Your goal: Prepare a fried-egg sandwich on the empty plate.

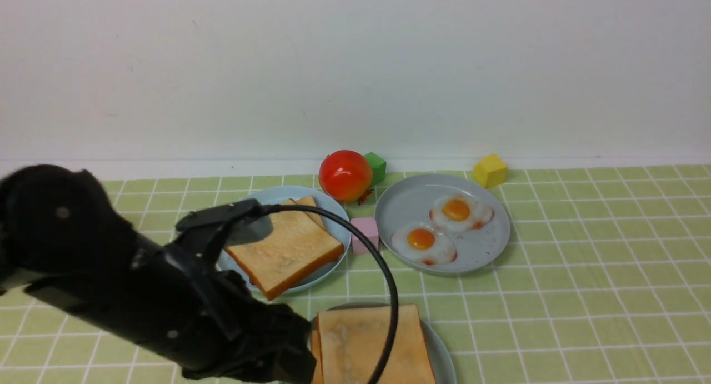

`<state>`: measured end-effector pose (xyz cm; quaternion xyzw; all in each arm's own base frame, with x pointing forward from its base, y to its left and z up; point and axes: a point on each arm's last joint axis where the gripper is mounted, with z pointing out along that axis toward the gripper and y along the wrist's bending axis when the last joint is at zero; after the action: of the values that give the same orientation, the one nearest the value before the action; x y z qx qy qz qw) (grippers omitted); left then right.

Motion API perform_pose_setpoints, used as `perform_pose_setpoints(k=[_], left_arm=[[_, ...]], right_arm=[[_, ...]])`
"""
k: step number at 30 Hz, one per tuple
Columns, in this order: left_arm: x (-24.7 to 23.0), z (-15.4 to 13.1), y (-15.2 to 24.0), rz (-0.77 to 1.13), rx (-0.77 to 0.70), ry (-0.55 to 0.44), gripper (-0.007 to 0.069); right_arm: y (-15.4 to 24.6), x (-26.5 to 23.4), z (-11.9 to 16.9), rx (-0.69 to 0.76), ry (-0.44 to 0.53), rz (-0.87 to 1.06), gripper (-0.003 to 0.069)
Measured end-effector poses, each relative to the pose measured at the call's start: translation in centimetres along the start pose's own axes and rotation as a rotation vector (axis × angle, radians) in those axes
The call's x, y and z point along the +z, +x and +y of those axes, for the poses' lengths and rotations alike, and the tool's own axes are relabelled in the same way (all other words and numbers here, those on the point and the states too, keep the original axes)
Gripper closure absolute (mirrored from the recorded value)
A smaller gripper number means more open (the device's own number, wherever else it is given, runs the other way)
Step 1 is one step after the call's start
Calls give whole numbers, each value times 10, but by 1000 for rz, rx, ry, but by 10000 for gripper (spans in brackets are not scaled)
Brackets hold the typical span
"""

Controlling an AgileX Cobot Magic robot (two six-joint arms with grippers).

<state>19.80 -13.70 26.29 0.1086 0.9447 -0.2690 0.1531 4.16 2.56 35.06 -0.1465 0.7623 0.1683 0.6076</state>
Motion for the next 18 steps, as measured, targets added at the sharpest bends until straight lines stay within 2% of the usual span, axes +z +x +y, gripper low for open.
perform_pose_setpoints(k=[5,9,12,13,18], left_arm=[[-69,-18,31,-147,45,41,246],[-106,-26,63,-231,101,92,287],[-135,-25,105,-315,138,142,384],[-136,-24,110,-316,128,147,405],[-143,-18,138,-360,33,190,608]], right_arm=[[53,4,-2,178,-23,-71,580],[79,14,-7,202,-7,-110,575],[96,26,-13,214,18,-177,572],[97,27,-13,215,22,-186,571],[101,30,-17,217,38,-269,564]])
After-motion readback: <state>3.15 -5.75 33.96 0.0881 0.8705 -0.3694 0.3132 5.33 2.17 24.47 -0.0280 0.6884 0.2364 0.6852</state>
